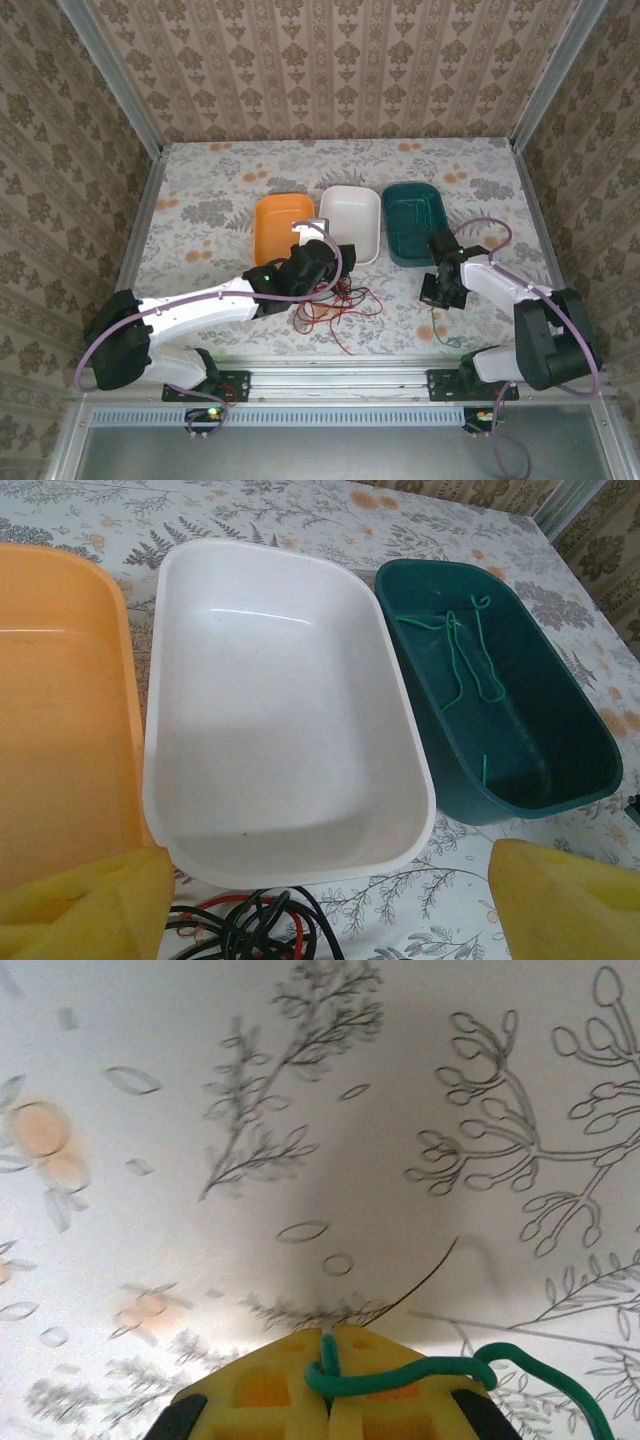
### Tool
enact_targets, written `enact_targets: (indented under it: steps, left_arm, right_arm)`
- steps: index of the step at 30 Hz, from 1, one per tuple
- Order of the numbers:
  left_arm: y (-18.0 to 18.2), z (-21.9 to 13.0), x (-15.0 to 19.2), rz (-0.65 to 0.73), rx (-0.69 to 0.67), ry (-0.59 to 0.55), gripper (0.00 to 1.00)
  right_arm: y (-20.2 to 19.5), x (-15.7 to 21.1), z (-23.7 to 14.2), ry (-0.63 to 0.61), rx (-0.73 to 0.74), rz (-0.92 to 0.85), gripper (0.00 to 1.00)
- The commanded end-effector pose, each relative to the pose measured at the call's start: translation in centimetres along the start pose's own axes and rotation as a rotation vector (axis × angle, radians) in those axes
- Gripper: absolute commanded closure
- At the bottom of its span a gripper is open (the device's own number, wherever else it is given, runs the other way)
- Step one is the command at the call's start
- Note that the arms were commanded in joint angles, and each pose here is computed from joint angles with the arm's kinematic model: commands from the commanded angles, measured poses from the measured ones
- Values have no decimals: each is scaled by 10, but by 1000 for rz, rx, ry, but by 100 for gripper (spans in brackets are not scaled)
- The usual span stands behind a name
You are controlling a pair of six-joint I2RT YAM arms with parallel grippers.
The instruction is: Untangle the cables
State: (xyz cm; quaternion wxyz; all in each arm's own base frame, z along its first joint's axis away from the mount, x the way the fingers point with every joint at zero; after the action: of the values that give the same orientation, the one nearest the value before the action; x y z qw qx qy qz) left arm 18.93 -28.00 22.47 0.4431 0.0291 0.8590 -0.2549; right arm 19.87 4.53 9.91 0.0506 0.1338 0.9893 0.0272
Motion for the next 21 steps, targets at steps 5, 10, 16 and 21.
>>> enact_targets:
  steps: [5,10,16,21]
  left_arm:
    - [3,-5,1,-25,-13,-10,17]
    - [6,-4,4,-36,-25,3,16]
    - [13,-7,8,-32,-64,33,16]
    - [21,-11,16,-38,-91,75,16]
  right_arm:
    - [4,-4,-76,-194,-83,0,100]
    - [28,-44,-137,-355,-182,-28,100]
    - [73,-136,-144,-412,-237,-72,100]
    - [88,-175,-124,-404,-206,-59,68]
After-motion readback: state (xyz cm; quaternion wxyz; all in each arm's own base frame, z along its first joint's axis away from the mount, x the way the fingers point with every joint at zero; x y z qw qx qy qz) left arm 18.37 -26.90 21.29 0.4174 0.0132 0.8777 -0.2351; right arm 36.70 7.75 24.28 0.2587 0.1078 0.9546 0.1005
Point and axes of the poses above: each hand's point on the last joint's axis, 136 mm out from that joint toward the fingers, its own z axis out along the fingers, its own y axis along the line the jaws close on, x = y × z, the point moved 8 cm from there along -z, back along the fingers, and after that the axes turned 4 degrees about -z, right-handed, at the moved point
